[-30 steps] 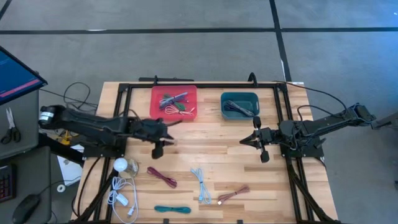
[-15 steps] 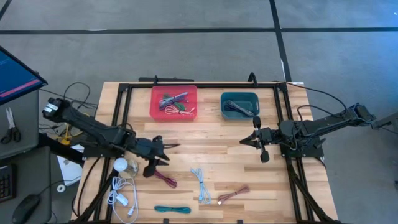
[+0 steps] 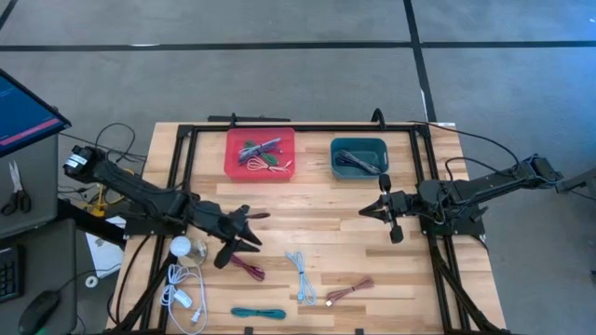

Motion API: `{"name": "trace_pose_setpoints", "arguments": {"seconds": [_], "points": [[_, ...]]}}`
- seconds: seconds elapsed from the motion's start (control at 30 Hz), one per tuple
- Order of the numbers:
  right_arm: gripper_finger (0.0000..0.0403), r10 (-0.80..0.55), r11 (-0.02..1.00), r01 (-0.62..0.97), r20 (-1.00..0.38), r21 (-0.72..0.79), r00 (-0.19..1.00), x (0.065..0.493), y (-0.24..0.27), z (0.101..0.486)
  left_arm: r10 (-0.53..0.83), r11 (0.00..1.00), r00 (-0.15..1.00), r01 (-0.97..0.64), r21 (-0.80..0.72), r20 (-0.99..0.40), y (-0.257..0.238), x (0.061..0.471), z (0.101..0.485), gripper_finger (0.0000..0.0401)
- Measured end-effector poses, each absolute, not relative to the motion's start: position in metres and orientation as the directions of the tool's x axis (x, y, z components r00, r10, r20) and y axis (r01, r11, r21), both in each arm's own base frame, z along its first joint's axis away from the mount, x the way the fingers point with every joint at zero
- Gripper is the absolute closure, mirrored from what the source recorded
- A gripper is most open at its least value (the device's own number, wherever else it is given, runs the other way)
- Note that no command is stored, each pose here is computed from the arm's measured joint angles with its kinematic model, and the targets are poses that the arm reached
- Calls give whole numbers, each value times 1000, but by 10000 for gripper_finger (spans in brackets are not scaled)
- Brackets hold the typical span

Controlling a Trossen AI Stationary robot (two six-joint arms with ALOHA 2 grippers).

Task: Pick & Place USB Port
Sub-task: Put the black and pink charger cable into the green bin

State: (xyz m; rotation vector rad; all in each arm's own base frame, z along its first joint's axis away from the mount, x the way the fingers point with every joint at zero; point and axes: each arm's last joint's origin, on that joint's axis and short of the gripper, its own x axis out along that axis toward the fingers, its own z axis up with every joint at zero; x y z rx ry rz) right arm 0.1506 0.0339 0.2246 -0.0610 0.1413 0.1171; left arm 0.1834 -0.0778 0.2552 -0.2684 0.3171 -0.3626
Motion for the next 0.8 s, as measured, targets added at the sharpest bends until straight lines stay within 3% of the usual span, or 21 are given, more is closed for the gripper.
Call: {"name": "trace_pose_setpoints", "arguments": {"seconds": [0.47, 0.63, 0.8], "points": [[395, 112, 991, -121, -144, -52, 983, 151, 34, 225, -427, 878, 861, 321, -355, -278, -91, 187, 248, 307], [395, 112, 991, -121, -144, -52, 983, 151, 34, 225, -427, 885, 837, 311, -346, -342, -95, 192, 237, 307], [395, 112, 991, -121, -144, -52, 983, 151, 34, 225, -391, 902, 764, 207, -378, -513, -93, 187, 219, 307]]}}
